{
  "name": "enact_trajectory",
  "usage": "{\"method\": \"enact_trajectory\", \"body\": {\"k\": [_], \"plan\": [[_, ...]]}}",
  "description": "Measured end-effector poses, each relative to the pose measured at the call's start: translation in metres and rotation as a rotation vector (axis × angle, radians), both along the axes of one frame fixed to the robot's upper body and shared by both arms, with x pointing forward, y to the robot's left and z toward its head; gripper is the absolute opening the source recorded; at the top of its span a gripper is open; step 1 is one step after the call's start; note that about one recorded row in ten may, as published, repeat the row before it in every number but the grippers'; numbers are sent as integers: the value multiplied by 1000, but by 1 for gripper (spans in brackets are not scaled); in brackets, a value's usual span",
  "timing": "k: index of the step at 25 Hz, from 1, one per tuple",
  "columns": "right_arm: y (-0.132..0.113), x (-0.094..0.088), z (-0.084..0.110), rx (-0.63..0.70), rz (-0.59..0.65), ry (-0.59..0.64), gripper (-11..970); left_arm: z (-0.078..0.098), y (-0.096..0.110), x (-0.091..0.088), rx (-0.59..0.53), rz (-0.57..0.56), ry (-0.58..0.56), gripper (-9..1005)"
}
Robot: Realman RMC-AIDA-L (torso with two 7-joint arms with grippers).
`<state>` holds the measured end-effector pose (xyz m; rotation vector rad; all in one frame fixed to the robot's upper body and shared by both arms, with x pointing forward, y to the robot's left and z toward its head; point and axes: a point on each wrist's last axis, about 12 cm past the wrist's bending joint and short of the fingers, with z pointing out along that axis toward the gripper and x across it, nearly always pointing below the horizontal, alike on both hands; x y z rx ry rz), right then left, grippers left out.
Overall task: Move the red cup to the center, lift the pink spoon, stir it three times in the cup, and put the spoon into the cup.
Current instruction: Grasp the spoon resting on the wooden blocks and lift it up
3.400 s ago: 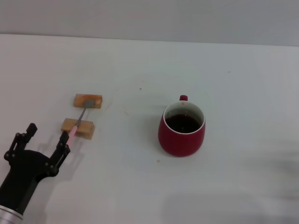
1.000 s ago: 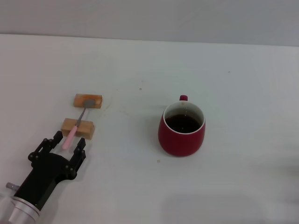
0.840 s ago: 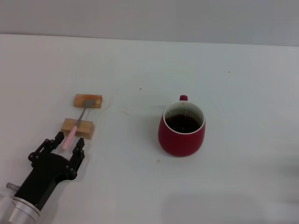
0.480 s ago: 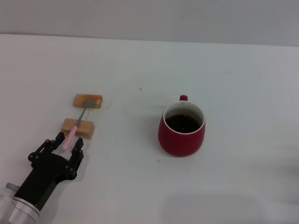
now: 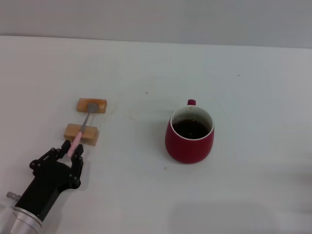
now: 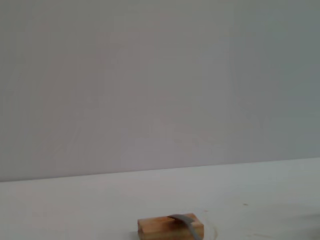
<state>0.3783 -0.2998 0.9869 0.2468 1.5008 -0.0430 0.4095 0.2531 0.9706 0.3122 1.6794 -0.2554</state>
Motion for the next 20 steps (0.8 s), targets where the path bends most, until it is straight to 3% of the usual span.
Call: {"method": "enact_trajectory", "body": {"k": [5, 9, 20], "plan": [[0, -1, 0, 0, -1, 1, 0, 1, 0, 0, -4, 5, -4, 233], [0, -1, 0, 0, -1, 0, -1, 1, 1, 1, -6, 13, -9, 166], [0, 0, 0, 0, 0, 0, 0, 7, -1, 3, -18, -9, -47, 129]]}}
